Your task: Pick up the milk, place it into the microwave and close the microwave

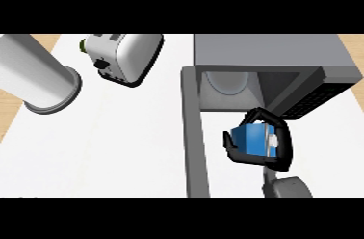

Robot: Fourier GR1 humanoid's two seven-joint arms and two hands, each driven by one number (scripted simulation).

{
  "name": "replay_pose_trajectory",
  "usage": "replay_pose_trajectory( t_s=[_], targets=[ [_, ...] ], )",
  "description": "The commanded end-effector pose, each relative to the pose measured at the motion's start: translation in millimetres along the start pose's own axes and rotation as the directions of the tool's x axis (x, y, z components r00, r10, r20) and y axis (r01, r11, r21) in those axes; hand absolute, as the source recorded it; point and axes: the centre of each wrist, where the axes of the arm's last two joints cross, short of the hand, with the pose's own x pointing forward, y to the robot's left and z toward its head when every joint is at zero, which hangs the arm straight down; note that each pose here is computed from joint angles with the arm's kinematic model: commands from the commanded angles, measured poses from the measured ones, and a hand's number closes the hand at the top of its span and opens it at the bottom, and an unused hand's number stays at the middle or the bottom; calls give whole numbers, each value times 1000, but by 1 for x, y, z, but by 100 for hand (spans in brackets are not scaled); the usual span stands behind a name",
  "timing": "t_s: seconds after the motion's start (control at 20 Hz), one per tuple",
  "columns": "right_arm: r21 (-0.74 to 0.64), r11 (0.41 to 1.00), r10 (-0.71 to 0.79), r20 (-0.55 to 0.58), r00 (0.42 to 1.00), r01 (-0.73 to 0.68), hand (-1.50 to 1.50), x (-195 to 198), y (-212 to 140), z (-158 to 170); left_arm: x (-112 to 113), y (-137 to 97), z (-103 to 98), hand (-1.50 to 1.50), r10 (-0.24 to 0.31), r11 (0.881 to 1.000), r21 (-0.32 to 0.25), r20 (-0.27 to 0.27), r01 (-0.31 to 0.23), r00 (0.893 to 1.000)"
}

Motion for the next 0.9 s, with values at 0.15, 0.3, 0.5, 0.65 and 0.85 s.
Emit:
replay_pose_trajectory(
  t_s=[0.15, 0.3, 0.5, 0.65, 0.85],
  targets=[
    [0, 996, 90, -36, 995, -90, 150, -14, 22, -46, 9, -3, -12, -150, 4, 1000, -14, 6, -4, 1000],
    [-20, 985, 166, -98, 981, -169, 150, -28, 24, -51, -2, -4, 1, -150, 4, 1000, 2, 0, -4, 1000],
    [-50, 989, 130, -133, 982, -138, 150, -54, 21, -72, -1, 14, -6, -150, -20, 1000, -11, 2, 20, 1000],
    [-76, 984, 146, -154, 977, -159, 150, -69, 30, -75, -3, 14, 3, -150, -1, 1000, 3, -13, 1, 1000],
    [-79, 966, 227, -178, 957, -244, 150, -78, 35, -85, 2, 21, -5, -150, -16, 1000, -9, -3, 16, 1000]
  ],
)
